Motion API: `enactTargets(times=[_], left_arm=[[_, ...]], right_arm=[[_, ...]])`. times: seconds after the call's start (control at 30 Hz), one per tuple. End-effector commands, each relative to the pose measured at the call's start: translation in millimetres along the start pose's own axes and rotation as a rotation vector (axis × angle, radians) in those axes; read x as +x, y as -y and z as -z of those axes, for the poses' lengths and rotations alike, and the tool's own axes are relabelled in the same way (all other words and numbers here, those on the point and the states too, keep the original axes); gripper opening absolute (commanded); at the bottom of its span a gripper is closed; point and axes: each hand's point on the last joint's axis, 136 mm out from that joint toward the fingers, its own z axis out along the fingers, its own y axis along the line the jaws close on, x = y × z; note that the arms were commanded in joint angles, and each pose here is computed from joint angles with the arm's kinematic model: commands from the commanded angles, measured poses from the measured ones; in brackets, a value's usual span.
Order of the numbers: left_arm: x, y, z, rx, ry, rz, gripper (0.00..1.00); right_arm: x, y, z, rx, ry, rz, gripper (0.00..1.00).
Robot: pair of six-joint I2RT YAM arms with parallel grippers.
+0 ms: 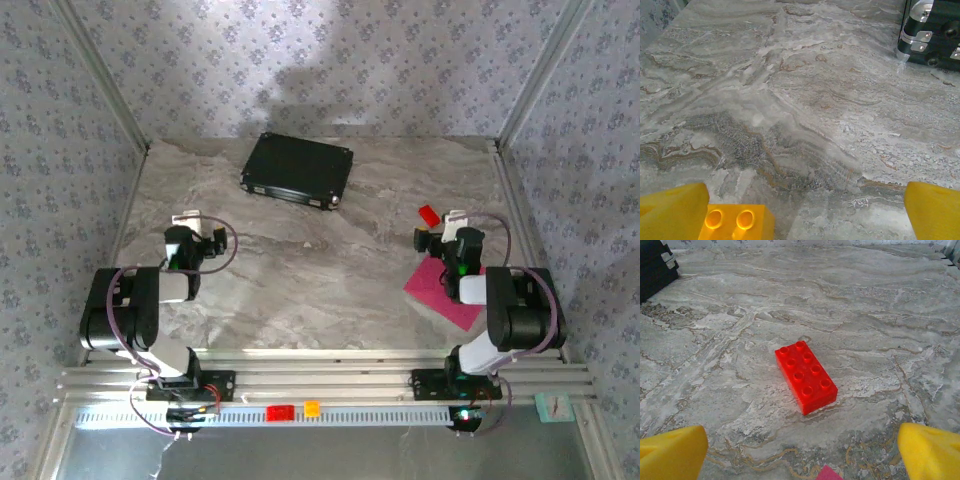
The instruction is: Fold a paper plane with a square sheet of paper (pick it up from the middle)
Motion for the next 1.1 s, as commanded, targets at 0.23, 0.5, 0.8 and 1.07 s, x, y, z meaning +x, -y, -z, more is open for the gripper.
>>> enactTargets(times=[0.23, 0.5, 0.8, 1.07], left_arm=[[-15.4, 0.3, -0.1, 0.006, 0.053, 0.000, 1.00], [-15.4, 0.2, -0.1, 0.006, 0.053, -0.001, 1.00], [-15.6, 1.3, -0.3, 0.016, 0.052, -0.001, 1.00], [-15.7, 1.6, -0.2, 0.022, 0.052, 0.000, 1.00]], right_arm=[[-5.3, 1.7, -2.0, 0.008, 0.008, 0.017, 0.99], [-5.4, 1.9, -1.9, 0.008, 0.008, 0.016, 0.99], [-5.6, 1.6, -1.9, 0.007, 0.009, 0.017, 0.99], [-5.2, 1.7, -2.0, 0.008, 0.008, 0.017, 0.99]])
